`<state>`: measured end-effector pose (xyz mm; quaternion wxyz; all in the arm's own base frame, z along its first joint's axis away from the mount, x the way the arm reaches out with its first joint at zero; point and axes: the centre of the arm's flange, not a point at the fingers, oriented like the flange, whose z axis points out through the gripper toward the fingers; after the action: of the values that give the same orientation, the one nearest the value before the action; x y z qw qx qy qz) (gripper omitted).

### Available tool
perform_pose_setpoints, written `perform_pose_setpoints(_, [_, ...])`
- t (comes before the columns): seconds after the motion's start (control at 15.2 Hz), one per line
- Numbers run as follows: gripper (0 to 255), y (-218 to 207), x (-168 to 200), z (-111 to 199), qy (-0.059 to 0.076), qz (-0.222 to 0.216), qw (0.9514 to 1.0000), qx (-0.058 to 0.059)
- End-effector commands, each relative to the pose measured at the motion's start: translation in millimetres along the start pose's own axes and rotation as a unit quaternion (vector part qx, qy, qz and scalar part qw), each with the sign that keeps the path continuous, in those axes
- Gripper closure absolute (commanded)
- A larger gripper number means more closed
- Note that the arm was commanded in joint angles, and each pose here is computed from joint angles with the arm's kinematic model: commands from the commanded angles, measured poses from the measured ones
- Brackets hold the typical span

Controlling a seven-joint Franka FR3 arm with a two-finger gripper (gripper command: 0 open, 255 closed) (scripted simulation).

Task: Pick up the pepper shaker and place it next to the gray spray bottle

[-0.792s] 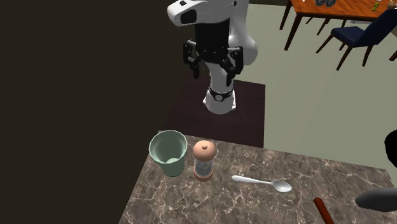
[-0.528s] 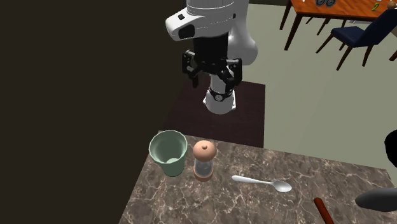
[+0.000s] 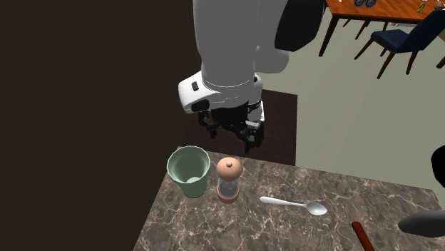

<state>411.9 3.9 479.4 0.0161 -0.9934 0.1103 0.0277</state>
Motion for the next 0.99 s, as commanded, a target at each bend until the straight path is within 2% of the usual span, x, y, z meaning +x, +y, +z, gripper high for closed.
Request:
perform_pose_setpoints(0.0, [0, -6.3, 21.9, 18.3, -0.006, 0.004, 1.0000, -0.005])
perform_pose_setpoints(0.2, [0, -13.2, 48.9, 42.2, -0.015, 0.010, 0.9998, -0.011])
perform_pose_setpoints(0.66, [0, -12.3, 47.8, 79.2, -0.015, 0.010, 0.9998, -0.011])
perform_pose_setpoints(0.92, [0, -12.3, 47.7, 82.2, -0.015, 0.010, 0.9998, -0.011])
